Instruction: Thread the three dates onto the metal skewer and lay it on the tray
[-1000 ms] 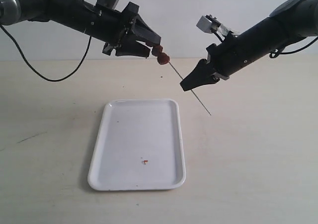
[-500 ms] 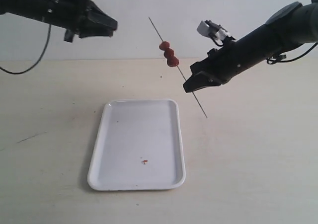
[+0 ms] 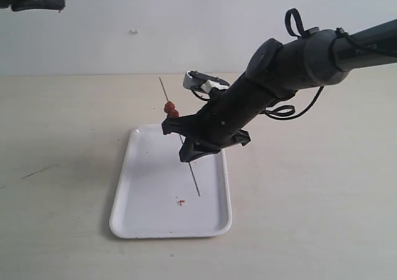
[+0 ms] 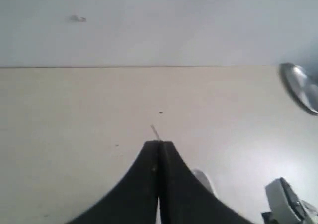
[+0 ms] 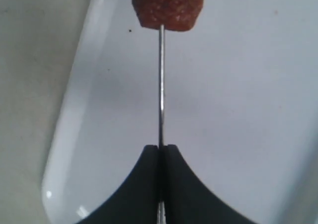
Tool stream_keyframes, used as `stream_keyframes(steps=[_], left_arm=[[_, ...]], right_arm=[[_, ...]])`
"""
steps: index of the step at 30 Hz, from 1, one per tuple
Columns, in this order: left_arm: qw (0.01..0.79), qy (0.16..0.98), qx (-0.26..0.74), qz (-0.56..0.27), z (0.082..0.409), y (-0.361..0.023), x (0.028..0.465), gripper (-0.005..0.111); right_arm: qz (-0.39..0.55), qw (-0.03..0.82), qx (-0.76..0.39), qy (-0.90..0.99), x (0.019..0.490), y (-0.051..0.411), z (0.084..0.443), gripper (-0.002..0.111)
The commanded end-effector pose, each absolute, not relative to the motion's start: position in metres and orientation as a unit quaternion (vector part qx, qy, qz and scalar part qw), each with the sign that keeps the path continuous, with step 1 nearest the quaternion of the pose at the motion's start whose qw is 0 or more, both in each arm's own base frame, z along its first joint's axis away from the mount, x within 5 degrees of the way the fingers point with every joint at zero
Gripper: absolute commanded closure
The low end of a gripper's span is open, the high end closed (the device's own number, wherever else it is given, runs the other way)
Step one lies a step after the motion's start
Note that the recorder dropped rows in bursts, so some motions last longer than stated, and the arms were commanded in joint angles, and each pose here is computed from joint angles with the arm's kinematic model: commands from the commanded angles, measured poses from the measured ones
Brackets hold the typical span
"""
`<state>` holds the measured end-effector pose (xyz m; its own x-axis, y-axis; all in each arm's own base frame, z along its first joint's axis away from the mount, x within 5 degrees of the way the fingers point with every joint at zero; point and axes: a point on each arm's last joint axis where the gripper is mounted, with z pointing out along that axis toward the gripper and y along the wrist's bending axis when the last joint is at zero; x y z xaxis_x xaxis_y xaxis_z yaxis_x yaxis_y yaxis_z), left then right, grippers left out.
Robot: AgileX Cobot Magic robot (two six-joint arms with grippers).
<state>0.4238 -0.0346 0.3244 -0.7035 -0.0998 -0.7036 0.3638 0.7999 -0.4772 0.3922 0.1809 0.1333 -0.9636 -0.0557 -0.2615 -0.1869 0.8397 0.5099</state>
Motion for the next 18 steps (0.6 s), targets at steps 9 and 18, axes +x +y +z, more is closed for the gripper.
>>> stream_keyframes(steps=[9, 18], left_arm=[[0.548, 0.82, 0.045, -0.158, 0.364, -0.018, 0.288, 0.107], [0.556, 0.819, 0.037, -0.139, 0.349, -0.016, 0.249, 0.107]], right_arm=[[0.287, 0.057, 0.106, 0.95, 0.377, 0.211, 0.135, 0.108], [0.288, 0.075, 0.105, 0.949, 0.371, 0.23, 0.134, 0.108]])
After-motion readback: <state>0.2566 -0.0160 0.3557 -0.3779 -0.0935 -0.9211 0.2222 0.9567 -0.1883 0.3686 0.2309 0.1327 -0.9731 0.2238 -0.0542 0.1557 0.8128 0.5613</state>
